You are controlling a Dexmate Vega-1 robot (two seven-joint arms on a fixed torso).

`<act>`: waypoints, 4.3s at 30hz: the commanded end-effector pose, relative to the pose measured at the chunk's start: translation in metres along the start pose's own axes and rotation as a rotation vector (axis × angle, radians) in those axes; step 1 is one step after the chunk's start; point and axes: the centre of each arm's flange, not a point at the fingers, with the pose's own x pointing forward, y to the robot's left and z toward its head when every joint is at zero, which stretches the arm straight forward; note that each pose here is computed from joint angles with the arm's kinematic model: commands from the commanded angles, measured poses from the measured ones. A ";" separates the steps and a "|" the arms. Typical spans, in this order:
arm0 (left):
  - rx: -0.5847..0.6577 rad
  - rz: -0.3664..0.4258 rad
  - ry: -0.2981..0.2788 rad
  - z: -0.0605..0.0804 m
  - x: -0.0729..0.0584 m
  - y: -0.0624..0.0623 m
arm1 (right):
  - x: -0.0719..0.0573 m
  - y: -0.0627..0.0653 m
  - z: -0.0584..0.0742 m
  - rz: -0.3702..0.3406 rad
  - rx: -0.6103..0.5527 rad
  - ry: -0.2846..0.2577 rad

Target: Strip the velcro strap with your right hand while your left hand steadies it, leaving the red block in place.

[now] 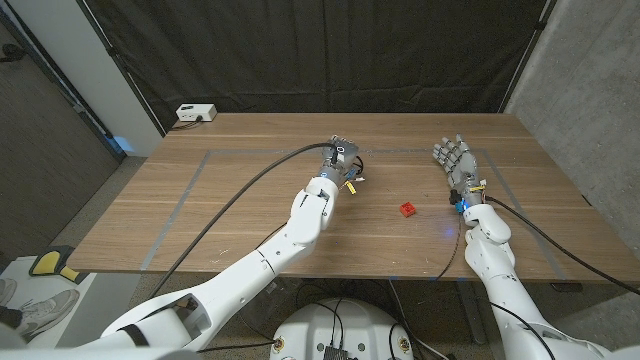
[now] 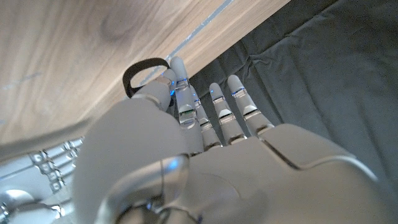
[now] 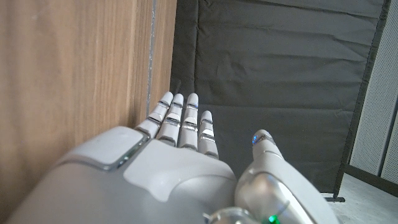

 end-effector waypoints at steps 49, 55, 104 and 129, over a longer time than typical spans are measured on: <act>-0.491 0.425 -0.249 0.002 0.022 0.006 | -0.033 0.046 0.113 0.185 -0.787 -0.078; -0.462 0.502 -0.278 0.011 0.020 0.007 | -0.039 0.045 0.122 0.174 -0.868 -0.065; -0.428 0.728 -0.187 0.040 0.000 -0.004 | -0.051 0.055 0.148 0.280 -0.860 0.004; -0.496 0.695 -0.169 0.038 0.005 -0.004 | -0.043 0.060 0.149 0.461 -0.735 -0.012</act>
